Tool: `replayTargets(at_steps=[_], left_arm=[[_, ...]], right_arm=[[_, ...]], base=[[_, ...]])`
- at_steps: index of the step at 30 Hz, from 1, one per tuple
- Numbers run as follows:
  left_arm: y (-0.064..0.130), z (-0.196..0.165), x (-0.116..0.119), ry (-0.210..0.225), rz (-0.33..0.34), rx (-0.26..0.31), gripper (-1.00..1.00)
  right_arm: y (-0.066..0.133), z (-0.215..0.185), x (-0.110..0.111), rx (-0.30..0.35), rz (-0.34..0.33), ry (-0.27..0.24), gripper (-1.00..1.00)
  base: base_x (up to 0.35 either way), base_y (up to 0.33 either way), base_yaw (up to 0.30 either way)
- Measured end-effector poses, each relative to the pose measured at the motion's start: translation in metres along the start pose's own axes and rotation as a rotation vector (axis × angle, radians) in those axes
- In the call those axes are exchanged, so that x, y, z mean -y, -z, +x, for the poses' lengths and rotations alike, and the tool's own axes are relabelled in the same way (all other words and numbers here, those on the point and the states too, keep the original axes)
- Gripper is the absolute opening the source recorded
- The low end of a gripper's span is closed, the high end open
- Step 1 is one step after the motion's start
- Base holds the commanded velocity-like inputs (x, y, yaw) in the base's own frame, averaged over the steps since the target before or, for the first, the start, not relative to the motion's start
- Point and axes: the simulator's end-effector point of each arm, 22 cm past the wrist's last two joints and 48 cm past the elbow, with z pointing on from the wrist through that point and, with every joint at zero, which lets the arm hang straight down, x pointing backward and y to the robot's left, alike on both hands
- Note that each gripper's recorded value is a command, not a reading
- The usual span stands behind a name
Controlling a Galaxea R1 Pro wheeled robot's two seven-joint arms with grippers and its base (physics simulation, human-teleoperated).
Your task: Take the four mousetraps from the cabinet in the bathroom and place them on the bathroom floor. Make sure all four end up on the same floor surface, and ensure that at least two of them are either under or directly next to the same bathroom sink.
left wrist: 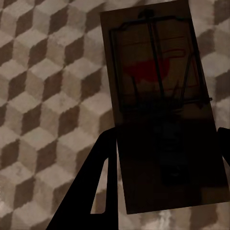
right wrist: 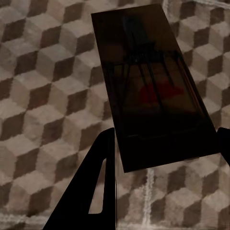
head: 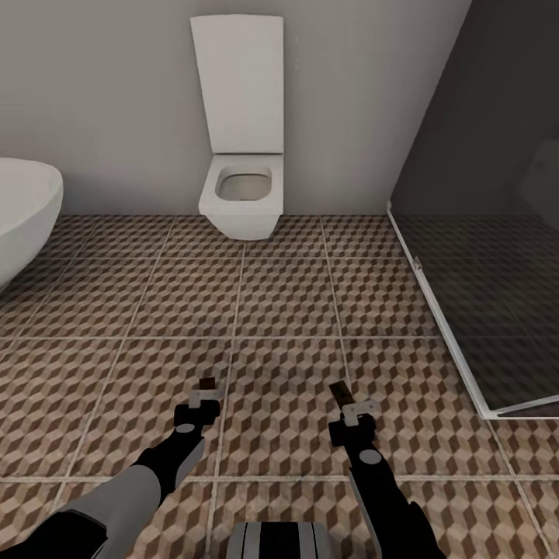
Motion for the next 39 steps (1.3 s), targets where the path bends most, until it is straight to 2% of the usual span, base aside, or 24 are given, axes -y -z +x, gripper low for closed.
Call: replayTargets(at_steps=[8,17,24,36,39], left_arm=[[0.001,0.001,0.006,-0.038,0.014,0.005,-1.0],[0.002,0.004,0.009,-0.043,0.021,0.0,-1.0],[0.002,0.013,0.007,-0.049,0.017,-0.017,-1.0],[0.003,0.025,0.004,-0.056,0.012,-0.039,-1.0],[0.003,0.025,0.004,-0.056,0.012,-0.039,-1.0]], right_arm=[[0.0,0.001,-0.014,0.0,-0.077,0.01,-1.0],[-0.003,0.01,0.015,-0.008,-0.06,0.049,-1.0],[-0.003,0.008,0.013,0.005,-0.087,0.056,-1.0],[-0.003,0.007,0.014,0.013,-0.09,0.056,-1.0],[-0.002,-0.001,0.011,0.037,-0.097,0.053,-1.0]], base=[[0.0,0.0,0.0],[0.0,0.0,0.0],[0.0,0.0,0.0],[0.0,0.0,0.0],[0.0,0.0,0.0]])
